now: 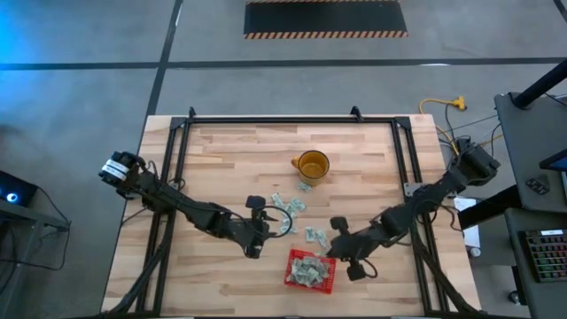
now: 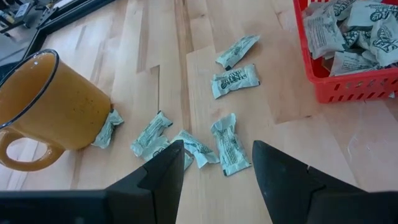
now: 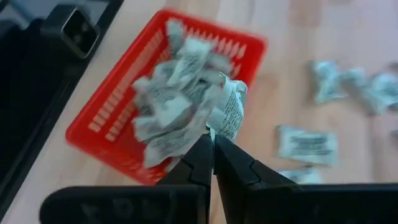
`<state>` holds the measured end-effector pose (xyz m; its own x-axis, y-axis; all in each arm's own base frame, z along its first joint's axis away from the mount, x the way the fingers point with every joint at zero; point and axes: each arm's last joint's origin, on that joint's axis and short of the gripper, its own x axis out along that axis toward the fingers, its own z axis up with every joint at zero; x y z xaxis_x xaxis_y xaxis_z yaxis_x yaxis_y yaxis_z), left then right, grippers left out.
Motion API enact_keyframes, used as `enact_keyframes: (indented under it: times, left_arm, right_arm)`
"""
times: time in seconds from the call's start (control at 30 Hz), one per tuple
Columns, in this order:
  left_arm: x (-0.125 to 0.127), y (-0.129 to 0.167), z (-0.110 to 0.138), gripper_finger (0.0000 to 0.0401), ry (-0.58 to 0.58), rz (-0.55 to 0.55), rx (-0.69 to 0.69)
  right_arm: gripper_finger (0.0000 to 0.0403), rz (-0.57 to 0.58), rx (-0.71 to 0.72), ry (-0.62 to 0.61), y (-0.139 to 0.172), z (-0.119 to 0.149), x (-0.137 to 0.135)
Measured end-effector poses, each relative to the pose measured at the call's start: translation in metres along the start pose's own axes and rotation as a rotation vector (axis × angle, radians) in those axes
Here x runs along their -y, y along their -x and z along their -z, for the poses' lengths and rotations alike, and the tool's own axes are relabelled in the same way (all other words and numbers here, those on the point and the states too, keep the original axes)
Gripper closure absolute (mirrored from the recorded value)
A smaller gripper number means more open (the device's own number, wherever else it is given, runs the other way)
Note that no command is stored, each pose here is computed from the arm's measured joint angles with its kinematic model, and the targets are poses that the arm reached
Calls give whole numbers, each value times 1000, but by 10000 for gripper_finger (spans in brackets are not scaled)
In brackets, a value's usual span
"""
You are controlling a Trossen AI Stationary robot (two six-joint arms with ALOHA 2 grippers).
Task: Pick and place Stevia / Truvia into bins
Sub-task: Put the stevia packet into the bin
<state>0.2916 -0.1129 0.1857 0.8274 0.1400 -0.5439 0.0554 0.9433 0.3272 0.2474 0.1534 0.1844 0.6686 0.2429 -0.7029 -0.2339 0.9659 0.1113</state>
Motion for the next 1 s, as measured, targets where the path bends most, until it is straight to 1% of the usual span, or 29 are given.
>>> enact_keyframes:
  times: [0.17, 0.53, 0.7, 0.8, 0.93, 1.0]
  left_arm:
    - [0, 0, 0, 228, 1, 0, 2]
    - [0, 0, 1, 228, -1, 0, -2]
    - [0, 0, 2, 228, -1, 0, -4]
    - [0, 0, 3, 228, -2, 0, -7]
    - [0, 0, 5, 228, -5, 1, -11]
    - [1, 0, 5, 228, -5, 1, -13]
  right_arm:
    - [386, -11, -68, -26, -12, 8, 1]
    - [314, -19, -28, -41, -7, 2, 2]
    - [291, -17, -29, -36, -7, 2, 3]
    - [284, 30, -33, -25, -3, 3, 5]
    - [280, 176, -84, -55, 2, 10, 11]
    - [280, 220, -110, -74, 3, 14, 14]
